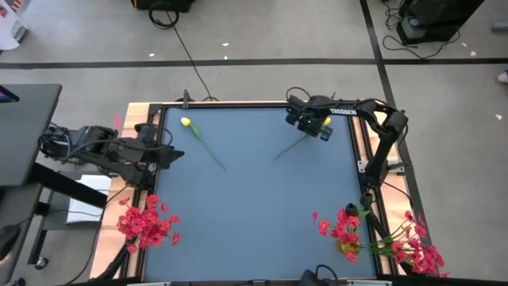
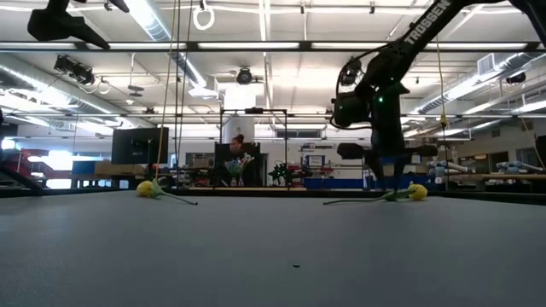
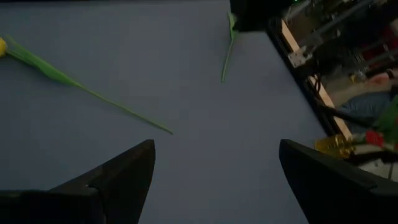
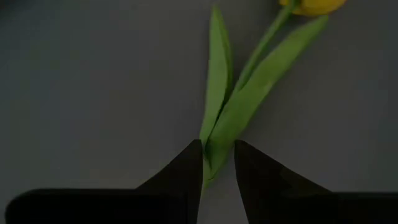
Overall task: Sort flowers into vase by color
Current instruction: Put the right yellow flower into the transparent vase
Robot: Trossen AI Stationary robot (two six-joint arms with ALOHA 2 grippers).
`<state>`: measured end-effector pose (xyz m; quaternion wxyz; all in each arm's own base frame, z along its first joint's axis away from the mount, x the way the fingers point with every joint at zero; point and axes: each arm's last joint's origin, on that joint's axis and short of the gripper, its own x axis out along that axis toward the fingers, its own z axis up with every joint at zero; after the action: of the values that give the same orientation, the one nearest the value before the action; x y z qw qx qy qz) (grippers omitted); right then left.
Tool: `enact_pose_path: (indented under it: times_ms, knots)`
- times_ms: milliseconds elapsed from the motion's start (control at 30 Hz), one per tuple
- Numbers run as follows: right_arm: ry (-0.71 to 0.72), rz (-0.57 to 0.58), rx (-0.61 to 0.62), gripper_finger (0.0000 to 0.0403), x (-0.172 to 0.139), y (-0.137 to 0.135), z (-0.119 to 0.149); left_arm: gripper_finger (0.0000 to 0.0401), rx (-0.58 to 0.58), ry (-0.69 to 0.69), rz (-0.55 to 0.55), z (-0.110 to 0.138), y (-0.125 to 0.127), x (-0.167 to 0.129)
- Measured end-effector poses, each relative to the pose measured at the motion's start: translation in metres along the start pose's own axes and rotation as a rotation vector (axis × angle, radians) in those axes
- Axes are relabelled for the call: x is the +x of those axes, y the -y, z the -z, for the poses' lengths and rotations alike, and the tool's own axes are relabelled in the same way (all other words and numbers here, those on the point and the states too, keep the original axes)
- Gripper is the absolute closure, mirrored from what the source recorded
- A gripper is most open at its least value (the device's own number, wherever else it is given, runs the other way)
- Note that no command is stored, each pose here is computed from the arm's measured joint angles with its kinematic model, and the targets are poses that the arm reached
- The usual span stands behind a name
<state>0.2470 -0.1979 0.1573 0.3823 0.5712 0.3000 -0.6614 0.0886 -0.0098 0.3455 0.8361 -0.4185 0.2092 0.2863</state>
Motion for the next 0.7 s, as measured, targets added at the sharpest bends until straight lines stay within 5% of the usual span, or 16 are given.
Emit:
enact_pose_path:
  times_ms: [300, 533, 700]
  knots:
    - [0.021, -0.124, 0.039, 0.0304, 0.021, 0.001, -0.003, 0.0054, -0.012, 0.028, -0.03, 0.0, -0.002, 0.0]
    - [0.052, -0.118, -0.053, 0.0387, 0.025, 0.004, 0.0, 0.008, -0.021, 0.031, -0.091, -0.001, -0.008, 0.0]
    - [0.065, -0.203, -0.11, 0.0385, 0.019, -0.003, 0.013, 0.0099, -0.005, 0.042, -0.099, -0.002, -0.009, 0.001]
